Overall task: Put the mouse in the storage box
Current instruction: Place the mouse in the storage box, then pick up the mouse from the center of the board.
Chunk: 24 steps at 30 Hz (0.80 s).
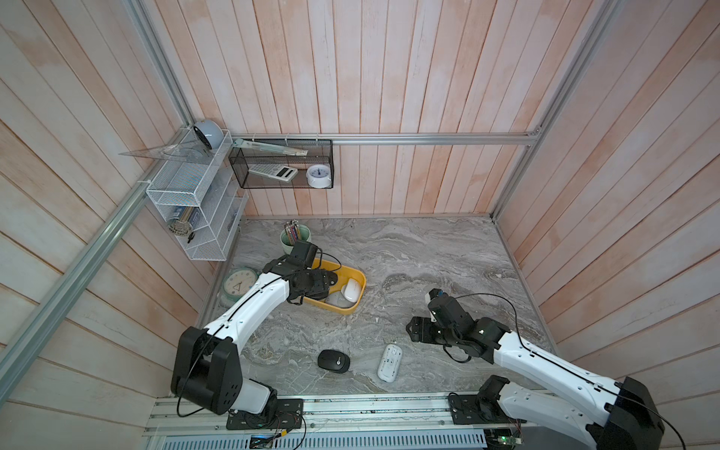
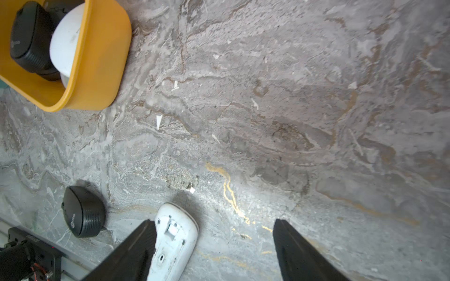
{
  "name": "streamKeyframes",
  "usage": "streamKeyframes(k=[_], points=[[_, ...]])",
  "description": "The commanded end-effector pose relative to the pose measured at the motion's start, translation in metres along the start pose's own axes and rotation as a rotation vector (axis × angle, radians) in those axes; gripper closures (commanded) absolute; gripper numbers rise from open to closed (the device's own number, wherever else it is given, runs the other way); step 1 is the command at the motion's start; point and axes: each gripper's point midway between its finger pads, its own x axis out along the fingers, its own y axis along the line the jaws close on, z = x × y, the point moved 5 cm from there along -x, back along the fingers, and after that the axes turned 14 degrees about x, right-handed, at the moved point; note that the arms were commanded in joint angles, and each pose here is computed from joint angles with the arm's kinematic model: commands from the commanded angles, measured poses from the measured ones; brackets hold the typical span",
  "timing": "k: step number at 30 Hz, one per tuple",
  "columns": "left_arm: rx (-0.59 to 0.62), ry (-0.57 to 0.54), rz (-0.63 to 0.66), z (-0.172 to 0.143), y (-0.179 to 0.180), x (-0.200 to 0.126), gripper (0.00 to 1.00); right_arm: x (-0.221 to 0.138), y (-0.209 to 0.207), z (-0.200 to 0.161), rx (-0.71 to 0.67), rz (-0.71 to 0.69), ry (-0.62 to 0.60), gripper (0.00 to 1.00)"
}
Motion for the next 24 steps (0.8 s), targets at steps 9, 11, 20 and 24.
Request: streamKeyframes(k=[9,11,20,24], points=[[-0.062,-0.268,-0.275,-0.015,-0.016,-0.063,0.10,0.018,0.010,-0.043,-0.005,-0.016,0.092,0.20],[-0.065,-0.275,-0.321,-0.020,-0.020,-0.067,0.09,0.021,0.012,-0.048,0.002,-0.015,0.105,0.21],[-0.110,-0.286,-0.419,-0.047,-0.022,-0.064,0.09,0.033,0.019,-0.065,-0.003,-0.058,0.170,0.21],[-0.151,-0.285,-0.460,-0.058,-0.022,-0.059,0.08,0.042,0.021,-0.073,0.004,-0.066,0.231,0.21]])
